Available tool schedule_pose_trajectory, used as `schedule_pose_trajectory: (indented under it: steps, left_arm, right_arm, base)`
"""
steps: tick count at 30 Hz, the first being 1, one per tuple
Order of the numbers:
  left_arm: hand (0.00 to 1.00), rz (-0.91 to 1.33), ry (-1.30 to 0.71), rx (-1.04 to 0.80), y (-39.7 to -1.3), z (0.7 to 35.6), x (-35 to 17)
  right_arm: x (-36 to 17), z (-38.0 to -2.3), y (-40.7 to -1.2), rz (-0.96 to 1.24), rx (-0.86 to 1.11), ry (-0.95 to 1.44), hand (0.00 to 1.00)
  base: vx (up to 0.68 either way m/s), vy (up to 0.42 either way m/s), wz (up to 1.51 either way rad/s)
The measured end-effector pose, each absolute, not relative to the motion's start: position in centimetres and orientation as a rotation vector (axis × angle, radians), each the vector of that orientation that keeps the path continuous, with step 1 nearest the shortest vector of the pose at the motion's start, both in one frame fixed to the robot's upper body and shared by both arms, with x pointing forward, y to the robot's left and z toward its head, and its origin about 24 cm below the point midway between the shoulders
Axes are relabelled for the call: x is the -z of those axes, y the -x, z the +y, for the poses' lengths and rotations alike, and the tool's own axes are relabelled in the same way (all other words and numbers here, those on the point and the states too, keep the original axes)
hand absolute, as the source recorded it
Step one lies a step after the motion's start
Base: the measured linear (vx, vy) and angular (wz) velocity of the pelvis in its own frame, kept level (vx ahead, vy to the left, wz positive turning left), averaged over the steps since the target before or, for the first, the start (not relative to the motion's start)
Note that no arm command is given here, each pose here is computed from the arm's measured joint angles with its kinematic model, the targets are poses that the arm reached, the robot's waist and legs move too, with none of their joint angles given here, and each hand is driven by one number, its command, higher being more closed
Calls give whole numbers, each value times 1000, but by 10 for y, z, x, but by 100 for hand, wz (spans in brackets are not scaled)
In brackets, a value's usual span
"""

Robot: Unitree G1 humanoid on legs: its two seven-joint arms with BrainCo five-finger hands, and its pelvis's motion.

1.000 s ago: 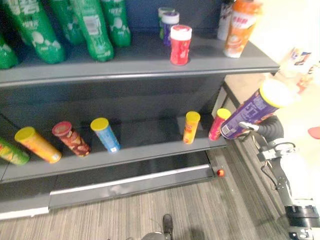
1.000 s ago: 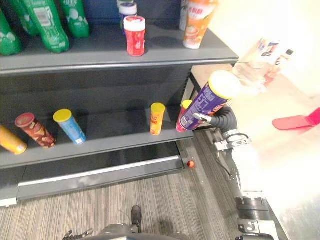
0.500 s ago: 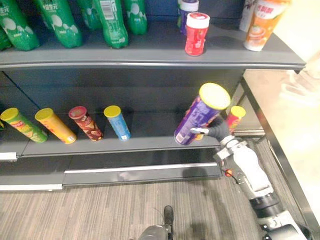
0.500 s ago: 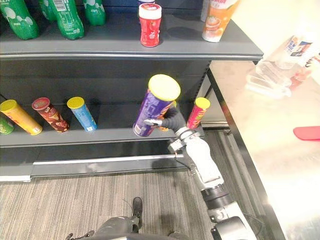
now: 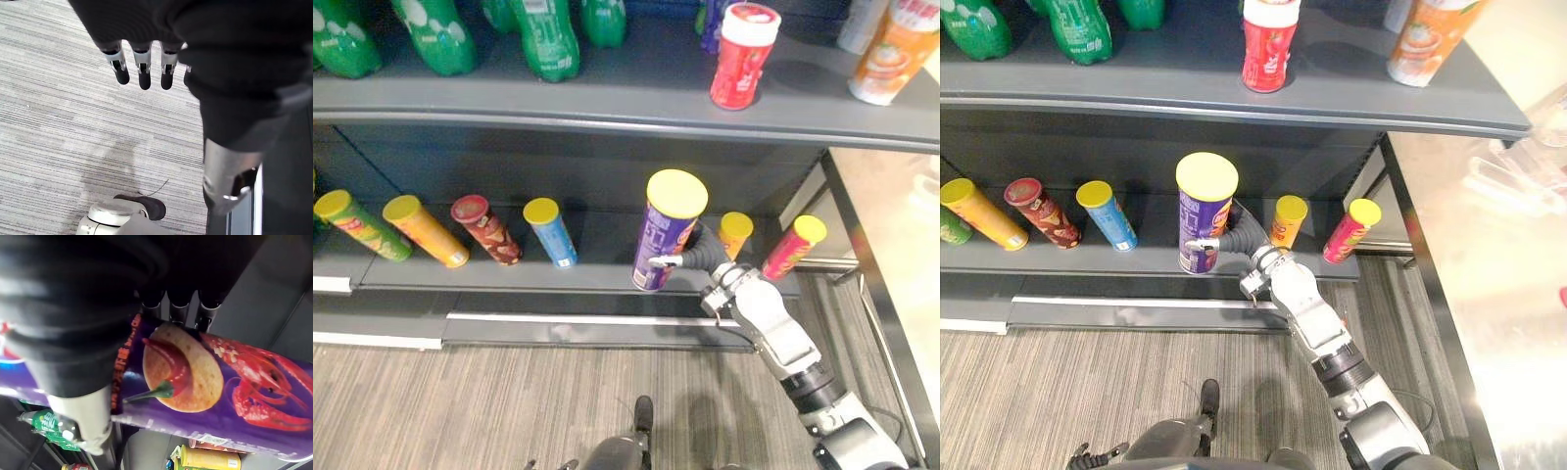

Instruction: Put the gum and the chips on the shelf.

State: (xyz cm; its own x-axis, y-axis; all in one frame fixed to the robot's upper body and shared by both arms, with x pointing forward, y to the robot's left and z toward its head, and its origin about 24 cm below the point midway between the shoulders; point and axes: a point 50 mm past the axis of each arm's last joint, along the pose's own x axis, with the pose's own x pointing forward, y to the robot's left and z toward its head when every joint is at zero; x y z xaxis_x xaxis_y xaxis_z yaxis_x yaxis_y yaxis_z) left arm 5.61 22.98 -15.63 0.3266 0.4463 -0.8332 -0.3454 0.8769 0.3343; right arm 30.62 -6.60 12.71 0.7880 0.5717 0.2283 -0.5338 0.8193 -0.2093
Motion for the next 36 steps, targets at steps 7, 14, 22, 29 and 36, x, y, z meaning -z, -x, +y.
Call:
schedule_pose_trajectory:
  steps: [7, 14, 22, 29, 36]
  left_arm:
    - [0, 1113, -95, -498, -60, 226, 157]
    - [0, 1057, -68, -467, -84, 219, 154]
    - [0, 1006, -39, -462, -103, 221, 149]
    - [0, 1012, -51, -458, -101, 220, 149]
    - [0, 1025, -22, -497, -92, 220, 151]
  right_arm:
    - [-139, -55, -309, -332, -578, 147, 100]
    - [-160, -49, -315, -410, -538, 181, 100]
    - [-170, -40, -325, -438, -501, 219, 100]
    - [-174, -33, -323, -454, -509, 203, 100]
    - [-168, -27, -320, -434, -552, 193, 100]
  base:
    - [-83, -192, 4]
    - [-131, -60, 14]
    - [66, 22, 15]
    - [-52, -17, -3]
    - [-13, -63, 10]
